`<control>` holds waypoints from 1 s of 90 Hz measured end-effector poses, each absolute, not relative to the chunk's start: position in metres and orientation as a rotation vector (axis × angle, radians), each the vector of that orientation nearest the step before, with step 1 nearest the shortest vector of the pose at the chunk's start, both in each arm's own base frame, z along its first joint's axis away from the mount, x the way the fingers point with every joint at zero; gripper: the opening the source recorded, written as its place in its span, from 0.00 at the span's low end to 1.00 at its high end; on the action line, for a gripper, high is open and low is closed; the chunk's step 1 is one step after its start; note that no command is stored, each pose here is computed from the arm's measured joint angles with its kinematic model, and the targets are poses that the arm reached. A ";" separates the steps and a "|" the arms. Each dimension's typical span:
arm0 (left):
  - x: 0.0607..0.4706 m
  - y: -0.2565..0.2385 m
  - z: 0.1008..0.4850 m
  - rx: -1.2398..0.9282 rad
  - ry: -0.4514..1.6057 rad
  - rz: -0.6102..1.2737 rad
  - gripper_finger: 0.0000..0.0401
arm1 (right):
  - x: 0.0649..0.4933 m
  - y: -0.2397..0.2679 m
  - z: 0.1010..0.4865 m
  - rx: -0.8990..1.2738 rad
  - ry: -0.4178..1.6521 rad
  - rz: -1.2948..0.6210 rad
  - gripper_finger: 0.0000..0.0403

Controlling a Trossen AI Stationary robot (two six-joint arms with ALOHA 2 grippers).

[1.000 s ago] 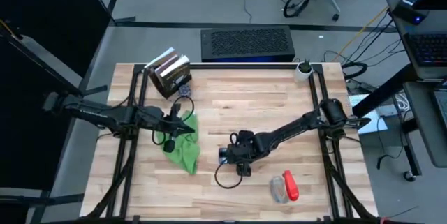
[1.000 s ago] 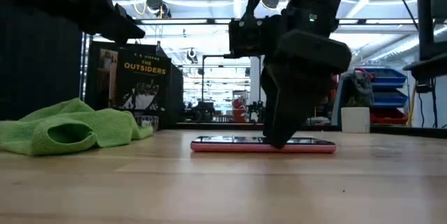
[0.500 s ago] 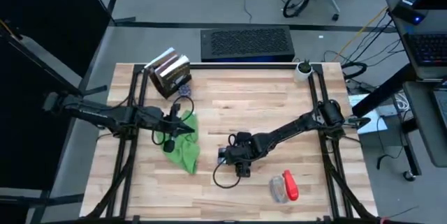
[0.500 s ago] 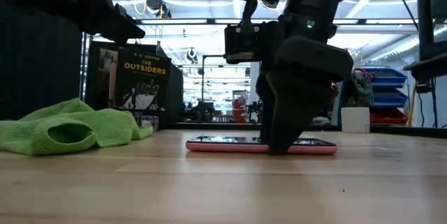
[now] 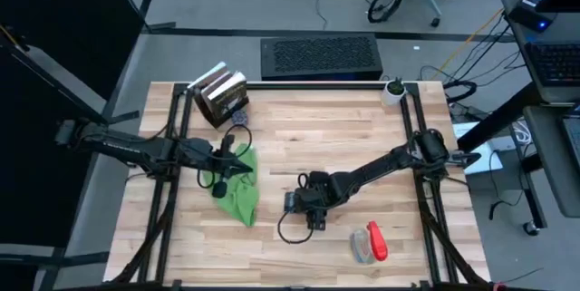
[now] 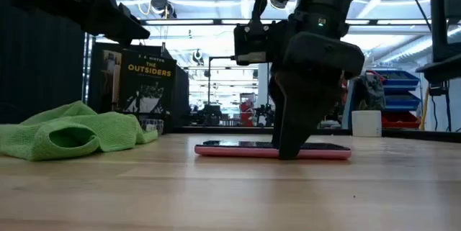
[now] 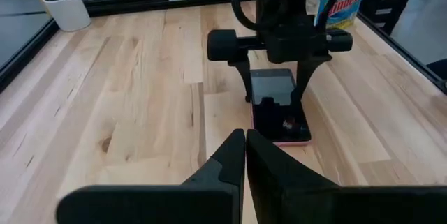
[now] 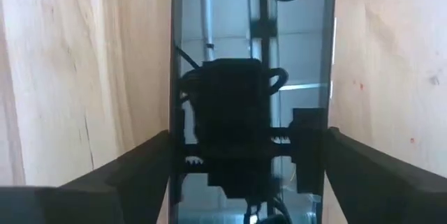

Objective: Apply microfiber cloth
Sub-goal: Spray the front of the pink cellphone with the red spray bottle

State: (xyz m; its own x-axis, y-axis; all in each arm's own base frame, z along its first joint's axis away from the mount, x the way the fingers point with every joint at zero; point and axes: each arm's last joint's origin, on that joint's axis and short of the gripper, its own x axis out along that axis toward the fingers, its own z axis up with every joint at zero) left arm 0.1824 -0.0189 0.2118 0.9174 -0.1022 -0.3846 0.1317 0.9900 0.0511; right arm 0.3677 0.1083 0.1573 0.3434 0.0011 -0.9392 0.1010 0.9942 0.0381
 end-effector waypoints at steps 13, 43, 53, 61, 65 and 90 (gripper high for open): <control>0.184 -0.019 0.217 0.074 0.338 -0.119 0.00 | 0.364 0.106 0.175 0.103 1.176 -0.065 0.59; 0.187 -0.019 0.220 -0.023 0.297 -0.096 0.00 | 0.356 0.100 0.182 0.075 1.227 -0.105 0.45; 0.192 -0.020 0.216 -0.051 0.305 -0.091 0.00 | 0.349 0.088 0.188 0.099 1.281 -0.163 0.47; 0.199 -0.020 0.209 -0.055 0.350 -0.088 0.00 | 0.348 0.080 0.192 0.099 1.284 -0.176 0.48; 0.203 -0.021 0.205 -0.054 0.378 -0.088 0.00 | 0.350 0.077 0.193 0.092 1.273 -0.169 0.49; 0.230 -0.038 0.177 -0.034 0.552 -0.159 0.00 | 0.355 0.032 0.187 0.121 1.296 -0.160 0.60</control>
State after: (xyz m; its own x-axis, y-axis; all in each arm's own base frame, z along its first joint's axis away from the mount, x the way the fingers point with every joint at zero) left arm 0.2299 -0.0380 0.1771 0.8394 -0.1592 -0.5196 0.1410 0.9872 -0.0746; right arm 0.3550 0.0316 0.1873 0.2626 -0.0501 -0.9636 0.1861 0.9825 -0.0004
